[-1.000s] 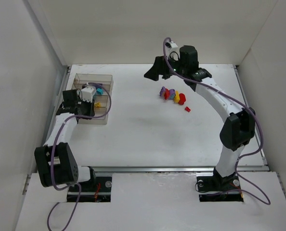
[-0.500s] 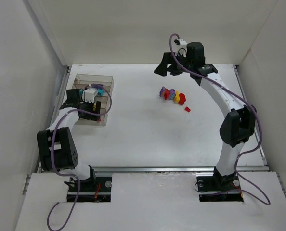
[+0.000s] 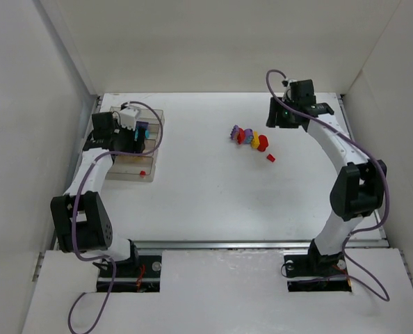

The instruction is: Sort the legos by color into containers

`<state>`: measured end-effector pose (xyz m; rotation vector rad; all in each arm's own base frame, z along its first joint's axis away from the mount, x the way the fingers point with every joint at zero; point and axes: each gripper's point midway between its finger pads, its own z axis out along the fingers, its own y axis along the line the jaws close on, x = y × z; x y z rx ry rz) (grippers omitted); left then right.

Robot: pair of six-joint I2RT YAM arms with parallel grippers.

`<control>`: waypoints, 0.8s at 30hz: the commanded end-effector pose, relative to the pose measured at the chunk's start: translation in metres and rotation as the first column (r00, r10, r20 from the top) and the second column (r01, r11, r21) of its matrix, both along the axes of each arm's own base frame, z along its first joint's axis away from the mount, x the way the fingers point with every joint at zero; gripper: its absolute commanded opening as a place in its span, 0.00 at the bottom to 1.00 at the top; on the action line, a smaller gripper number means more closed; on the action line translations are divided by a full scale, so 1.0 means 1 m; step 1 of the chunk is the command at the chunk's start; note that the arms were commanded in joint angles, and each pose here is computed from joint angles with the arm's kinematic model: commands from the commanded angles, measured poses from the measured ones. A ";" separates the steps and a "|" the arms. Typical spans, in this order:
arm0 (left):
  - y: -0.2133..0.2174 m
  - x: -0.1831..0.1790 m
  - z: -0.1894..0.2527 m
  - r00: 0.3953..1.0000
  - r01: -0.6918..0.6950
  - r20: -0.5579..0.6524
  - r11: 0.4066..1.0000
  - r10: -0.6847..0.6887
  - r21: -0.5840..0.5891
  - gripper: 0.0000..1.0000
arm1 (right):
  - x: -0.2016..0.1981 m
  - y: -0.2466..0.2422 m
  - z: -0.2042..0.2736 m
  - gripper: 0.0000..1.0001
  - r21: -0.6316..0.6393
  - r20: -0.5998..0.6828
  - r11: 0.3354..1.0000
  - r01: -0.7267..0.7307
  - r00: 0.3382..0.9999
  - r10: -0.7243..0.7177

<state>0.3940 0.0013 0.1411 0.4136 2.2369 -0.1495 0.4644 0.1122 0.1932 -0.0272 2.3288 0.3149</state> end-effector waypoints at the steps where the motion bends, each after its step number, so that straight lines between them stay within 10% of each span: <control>1: -0.020 0.017 0.051 0.988 0.059 0.144 0.997 -0.051 -0.049 0.64 | -0.023 -0.025 -0.052 0.57 -0.201 -0.152 0.980 -0.018 0.988 -0.013; 4: -0.031 0.019 0.062 0.980 0.113 0.172 0.992 -0.101 -0.061 0.64 | -0.032 -0.034 -0.073 0.41 -0.280 -0.193 0.953 -0.114 0.979 0.060; 9: -0.034 0.021 0.064 0.972 0.143 0.191 0.989 -0.135 -0.029 0.64 | -0.057 -0.026 -0.099 0.70 -0.306 -0.259 0.897 -0.320 0.934 0.245; 24: -0.061 0.002 0.019 0.986 0.151 0.076 0.987 -0.146 -0.052 0.62 | -0.041 -0.018 -0.156 0.73 -0.371 -0.316 0.824 -0.430 0.892 0.323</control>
